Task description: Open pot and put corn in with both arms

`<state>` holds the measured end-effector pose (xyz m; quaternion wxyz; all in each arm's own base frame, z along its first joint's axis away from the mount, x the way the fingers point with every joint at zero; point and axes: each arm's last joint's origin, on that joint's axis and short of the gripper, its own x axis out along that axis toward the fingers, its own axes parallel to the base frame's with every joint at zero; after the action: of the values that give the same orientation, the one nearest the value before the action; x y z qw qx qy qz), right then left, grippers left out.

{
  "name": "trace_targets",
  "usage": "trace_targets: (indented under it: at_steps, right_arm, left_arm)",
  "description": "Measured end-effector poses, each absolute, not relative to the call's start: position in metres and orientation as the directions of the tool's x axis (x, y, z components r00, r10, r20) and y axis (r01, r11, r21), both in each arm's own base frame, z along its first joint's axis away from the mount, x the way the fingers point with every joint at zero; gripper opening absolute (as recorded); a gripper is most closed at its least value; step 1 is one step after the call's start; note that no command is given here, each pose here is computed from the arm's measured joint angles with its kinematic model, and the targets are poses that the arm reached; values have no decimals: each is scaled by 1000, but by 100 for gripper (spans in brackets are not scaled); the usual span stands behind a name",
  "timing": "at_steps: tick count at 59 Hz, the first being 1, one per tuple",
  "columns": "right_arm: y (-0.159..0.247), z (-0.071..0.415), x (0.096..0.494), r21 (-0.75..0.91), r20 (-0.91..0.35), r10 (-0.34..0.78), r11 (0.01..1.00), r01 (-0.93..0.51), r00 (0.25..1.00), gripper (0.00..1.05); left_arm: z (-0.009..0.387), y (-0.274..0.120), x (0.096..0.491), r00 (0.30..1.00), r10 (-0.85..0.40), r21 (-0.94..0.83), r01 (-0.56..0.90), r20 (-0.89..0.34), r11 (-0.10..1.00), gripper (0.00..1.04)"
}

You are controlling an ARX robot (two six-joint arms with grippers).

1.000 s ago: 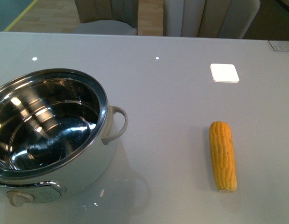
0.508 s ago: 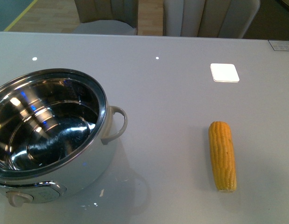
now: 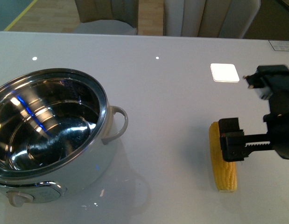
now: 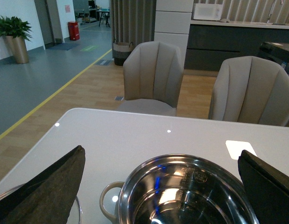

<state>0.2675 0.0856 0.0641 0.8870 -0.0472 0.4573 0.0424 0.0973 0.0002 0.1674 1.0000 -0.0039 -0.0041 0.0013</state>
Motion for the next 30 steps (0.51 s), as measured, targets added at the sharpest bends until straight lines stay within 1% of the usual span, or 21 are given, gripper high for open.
trace_targets:
  at_steps: [6,17,25,30]
  right_arm:
    - [89,48,274,-51,-842,18,992,-113,540,96]
    - [93,30,288,-25,-864,22,996,-87,504,96]
    - [94,14,289,-22,-891,17,997,-79,455,96]
    - [94,9,289,-20,-898,15,997,-76,439,96]
  left_arm:
    - [167,0,97,1000,3,-8,-3,8,1000,98]
    - [167,0,97,1000,3,-8,-3,8,1000,98]
    - [167,0,97,1000,3,-8,-3,8,1000,98]
    - [167,0,97,1000,3,-8,-3,8,1000,98]
